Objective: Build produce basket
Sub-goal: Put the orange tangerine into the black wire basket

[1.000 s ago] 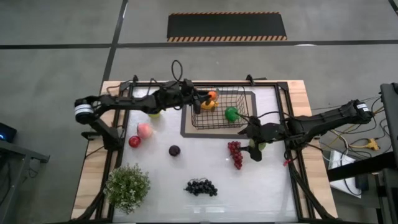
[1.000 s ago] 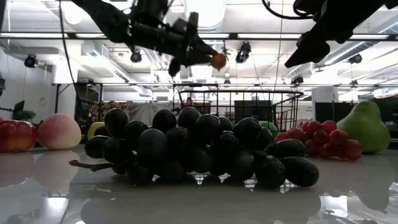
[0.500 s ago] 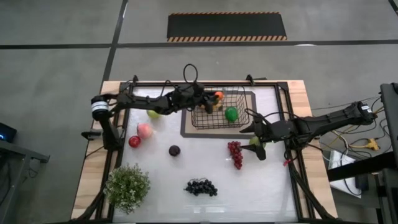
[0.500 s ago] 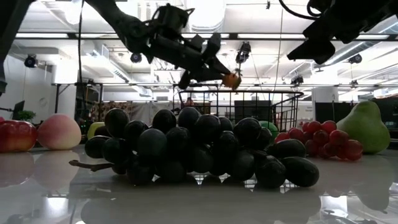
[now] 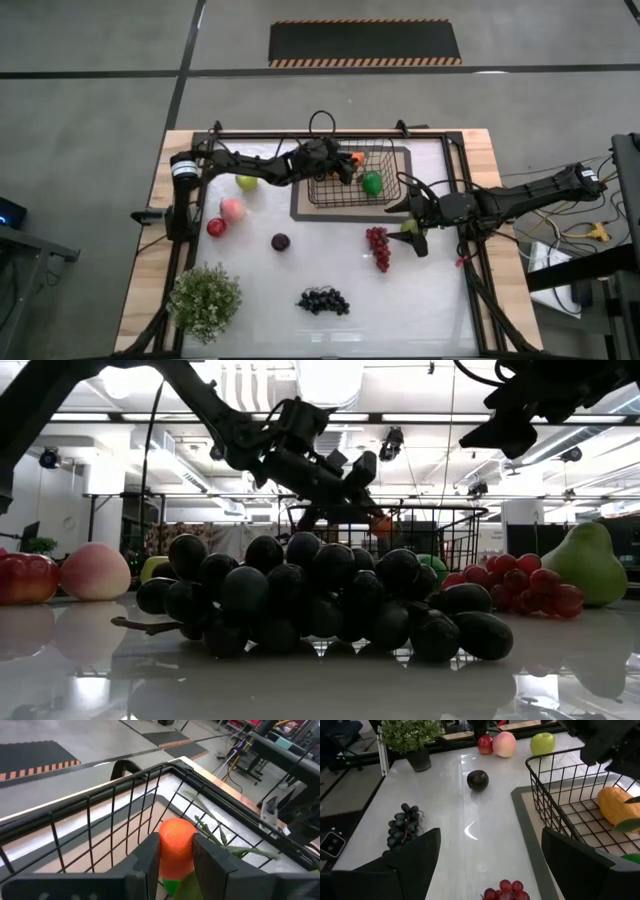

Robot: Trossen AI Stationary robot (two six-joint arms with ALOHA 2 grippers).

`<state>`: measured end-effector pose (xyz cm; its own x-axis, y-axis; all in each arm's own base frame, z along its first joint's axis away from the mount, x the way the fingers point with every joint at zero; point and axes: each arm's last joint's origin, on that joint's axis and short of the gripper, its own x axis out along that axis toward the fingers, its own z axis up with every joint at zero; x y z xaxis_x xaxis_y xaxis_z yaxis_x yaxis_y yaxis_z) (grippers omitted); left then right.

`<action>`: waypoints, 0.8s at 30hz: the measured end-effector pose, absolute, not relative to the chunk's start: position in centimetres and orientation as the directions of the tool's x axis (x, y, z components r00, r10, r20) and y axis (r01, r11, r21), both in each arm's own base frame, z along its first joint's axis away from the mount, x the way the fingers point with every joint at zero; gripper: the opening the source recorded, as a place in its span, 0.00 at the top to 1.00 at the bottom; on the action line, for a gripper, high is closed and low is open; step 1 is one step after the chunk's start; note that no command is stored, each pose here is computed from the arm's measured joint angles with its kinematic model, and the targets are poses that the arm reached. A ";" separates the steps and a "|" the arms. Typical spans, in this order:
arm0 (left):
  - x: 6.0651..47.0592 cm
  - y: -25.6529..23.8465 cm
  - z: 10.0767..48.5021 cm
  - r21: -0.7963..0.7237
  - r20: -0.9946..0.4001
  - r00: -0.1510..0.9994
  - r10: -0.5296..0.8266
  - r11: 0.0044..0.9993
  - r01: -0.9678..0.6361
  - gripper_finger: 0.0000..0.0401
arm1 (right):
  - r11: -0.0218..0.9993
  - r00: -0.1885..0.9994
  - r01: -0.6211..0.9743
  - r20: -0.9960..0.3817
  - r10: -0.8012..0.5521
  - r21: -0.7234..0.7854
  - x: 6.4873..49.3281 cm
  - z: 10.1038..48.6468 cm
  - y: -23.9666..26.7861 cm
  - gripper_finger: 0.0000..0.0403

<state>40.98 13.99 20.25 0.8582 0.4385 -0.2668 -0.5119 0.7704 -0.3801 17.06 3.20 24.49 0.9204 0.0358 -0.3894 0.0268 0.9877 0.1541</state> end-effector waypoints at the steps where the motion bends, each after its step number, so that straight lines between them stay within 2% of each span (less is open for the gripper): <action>1: 41.0 14.0 20.2 -0.388 -0.267 0.854 0.447 0.761 -0.520 0.79 | 0.988 0.921 0.027 -0.387 0.035 0.154 17.1 24.5 3.2 0.19; 16: 41.0 14.1 19.9 -0.408 -0.272 0.837 0.475 0.731 -0.547 0.78 | 0.988 0.923 0.026 -0.384 0.036 0.155 17.1 24.5 3.2 0.19; 24: 41.0 14.1 19.9 -0.406 -0.271 0.835 0.479 0.729 -0.551 0.61 | 0.988 0.942 0.012 -0.334 0.039 0.151 17.3 24.5 3.2 0.19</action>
